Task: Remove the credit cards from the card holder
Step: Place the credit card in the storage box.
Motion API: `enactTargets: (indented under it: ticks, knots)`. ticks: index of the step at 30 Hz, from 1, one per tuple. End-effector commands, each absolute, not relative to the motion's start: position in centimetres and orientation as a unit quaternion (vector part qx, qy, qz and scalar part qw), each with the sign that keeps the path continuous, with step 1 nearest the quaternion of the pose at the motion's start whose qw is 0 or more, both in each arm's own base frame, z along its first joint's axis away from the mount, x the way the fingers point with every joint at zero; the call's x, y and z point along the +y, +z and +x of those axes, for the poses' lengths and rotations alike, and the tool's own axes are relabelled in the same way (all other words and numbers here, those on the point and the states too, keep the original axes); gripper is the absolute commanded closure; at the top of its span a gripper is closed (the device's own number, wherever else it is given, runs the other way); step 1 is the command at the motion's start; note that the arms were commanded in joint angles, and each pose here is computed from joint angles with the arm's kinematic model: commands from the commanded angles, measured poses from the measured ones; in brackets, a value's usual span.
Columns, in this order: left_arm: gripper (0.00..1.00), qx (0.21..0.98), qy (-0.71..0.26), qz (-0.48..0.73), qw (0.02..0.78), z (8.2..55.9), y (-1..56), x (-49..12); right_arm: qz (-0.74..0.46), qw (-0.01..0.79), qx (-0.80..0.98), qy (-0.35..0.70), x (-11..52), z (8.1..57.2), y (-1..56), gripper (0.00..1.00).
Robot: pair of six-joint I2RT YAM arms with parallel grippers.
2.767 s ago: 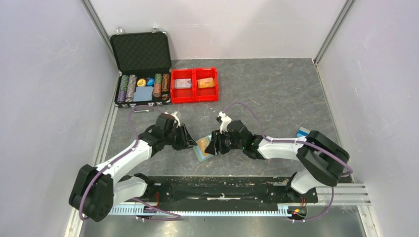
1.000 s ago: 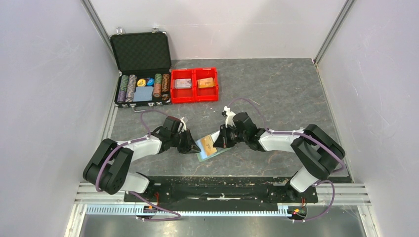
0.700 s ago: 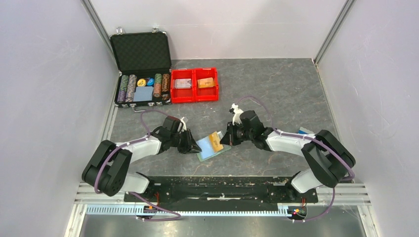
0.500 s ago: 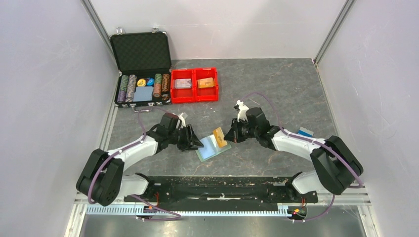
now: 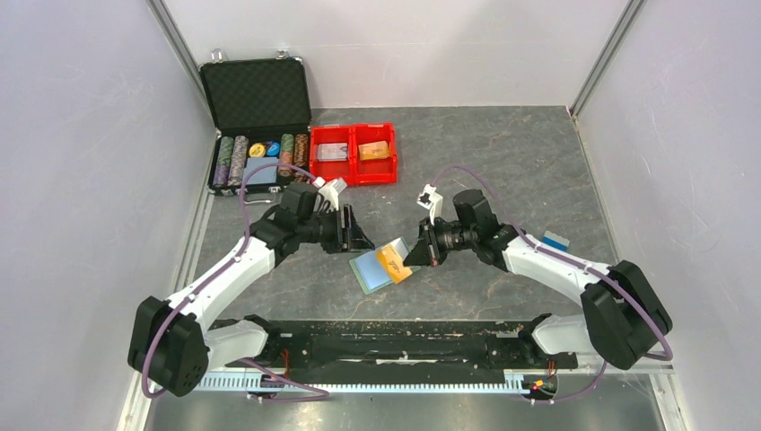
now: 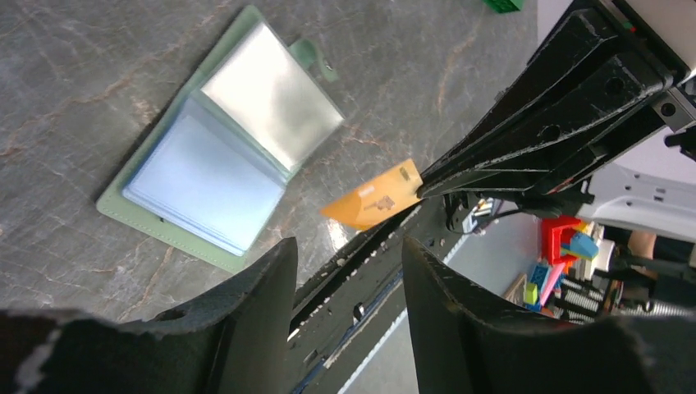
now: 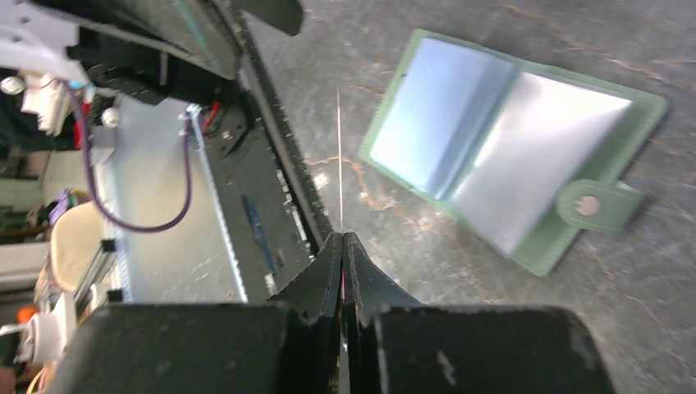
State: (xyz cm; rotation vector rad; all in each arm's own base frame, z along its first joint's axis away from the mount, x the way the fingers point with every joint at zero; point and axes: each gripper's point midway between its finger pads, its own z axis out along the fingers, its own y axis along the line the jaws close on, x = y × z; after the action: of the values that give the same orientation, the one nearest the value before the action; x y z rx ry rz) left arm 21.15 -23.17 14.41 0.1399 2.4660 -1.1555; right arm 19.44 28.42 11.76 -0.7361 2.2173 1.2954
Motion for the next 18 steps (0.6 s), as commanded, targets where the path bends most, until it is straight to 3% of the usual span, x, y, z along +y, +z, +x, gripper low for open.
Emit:
enactTargets:
  ticks: [1,14,18]
  knots:
    - [0.44,0.862,-0.444,0.131,0.205,19.9,16.9,-24.0,-0.32,0.23,0.742,0.541,29.6,17.5,15.8,1.0]
    - [0.51,0.817,-0.526,0.188,0.145,17.9,18.6,-25.9,-0.335,0.206,0.703,0.592,31.0,15.4,17.3,1.0]
    - [0.59,0.801,-0.552,0.192,0.132,17.3,19.1,-26.3,-0.334,0.202,0.706,0.591,31.0,15.3,17.0,1.0]
